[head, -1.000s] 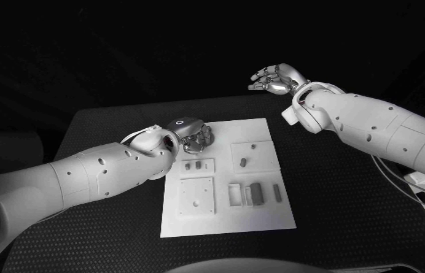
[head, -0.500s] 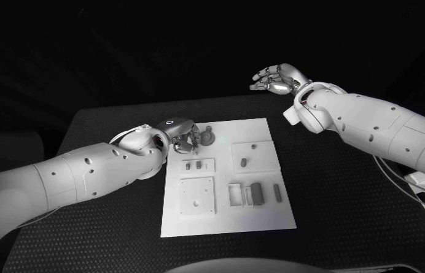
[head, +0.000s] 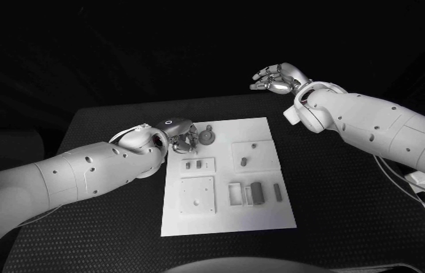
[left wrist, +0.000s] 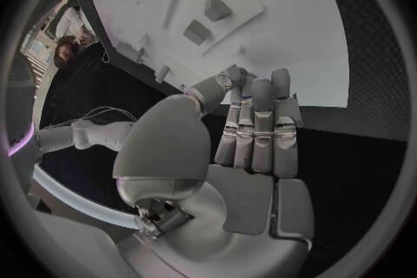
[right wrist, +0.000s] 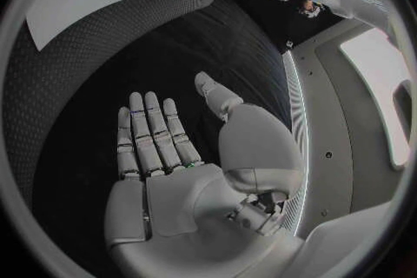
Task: Assemble the parts on the task board
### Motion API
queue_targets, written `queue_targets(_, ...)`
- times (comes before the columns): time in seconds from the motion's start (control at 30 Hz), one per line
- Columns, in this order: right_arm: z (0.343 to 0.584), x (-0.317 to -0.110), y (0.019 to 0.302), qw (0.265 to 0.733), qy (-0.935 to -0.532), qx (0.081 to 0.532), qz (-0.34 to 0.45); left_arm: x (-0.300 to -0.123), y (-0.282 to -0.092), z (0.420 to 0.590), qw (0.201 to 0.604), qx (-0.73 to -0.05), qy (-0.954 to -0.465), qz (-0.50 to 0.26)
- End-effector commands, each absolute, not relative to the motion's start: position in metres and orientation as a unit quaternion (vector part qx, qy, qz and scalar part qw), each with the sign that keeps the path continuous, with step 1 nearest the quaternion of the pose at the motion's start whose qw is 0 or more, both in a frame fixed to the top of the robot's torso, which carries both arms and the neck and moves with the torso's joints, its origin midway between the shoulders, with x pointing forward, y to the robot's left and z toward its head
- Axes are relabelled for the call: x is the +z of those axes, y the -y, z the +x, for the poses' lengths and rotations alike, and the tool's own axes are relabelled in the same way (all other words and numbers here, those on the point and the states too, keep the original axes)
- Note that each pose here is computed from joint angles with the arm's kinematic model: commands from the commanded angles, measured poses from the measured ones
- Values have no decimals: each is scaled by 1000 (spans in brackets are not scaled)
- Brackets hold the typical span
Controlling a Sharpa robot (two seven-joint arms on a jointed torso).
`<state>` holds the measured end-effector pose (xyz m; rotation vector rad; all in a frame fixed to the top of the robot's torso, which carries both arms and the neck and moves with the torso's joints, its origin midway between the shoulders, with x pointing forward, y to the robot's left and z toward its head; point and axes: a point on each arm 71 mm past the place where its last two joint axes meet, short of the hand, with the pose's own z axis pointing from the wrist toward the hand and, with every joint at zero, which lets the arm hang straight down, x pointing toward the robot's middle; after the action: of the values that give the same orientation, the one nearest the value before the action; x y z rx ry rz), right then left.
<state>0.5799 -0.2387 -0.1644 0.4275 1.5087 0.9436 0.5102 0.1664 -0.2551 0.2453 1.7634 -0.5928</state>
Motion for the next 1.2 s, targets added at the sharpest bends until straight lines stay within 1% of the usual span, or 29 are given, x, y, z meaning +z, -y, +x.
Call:
queue_targets(0.03, 579, -164, 237, 608, -653, 414, 180, -257, -165, 509, 580, -256, -766, 108)
queue_targets(0.2, 579, -164, 237, 608, -653, 415, 179, -262, -163, 506, 573, -258, -770, 111)
queue_targets(0.5, 579, -164, 237, 608, -653, 414, 180, -263, -161, 502, 569, -262, -771, 113)
queue_targets(0.97, 579, -164, 238, 608, -653, 414, 180, -266, -168, 504, 567, -244, -779, 107)
queue_targets(1.2, 579, -164, 237, 608, -653, 414, 180, -268, -165, 505, 566, -246, -779, 110)
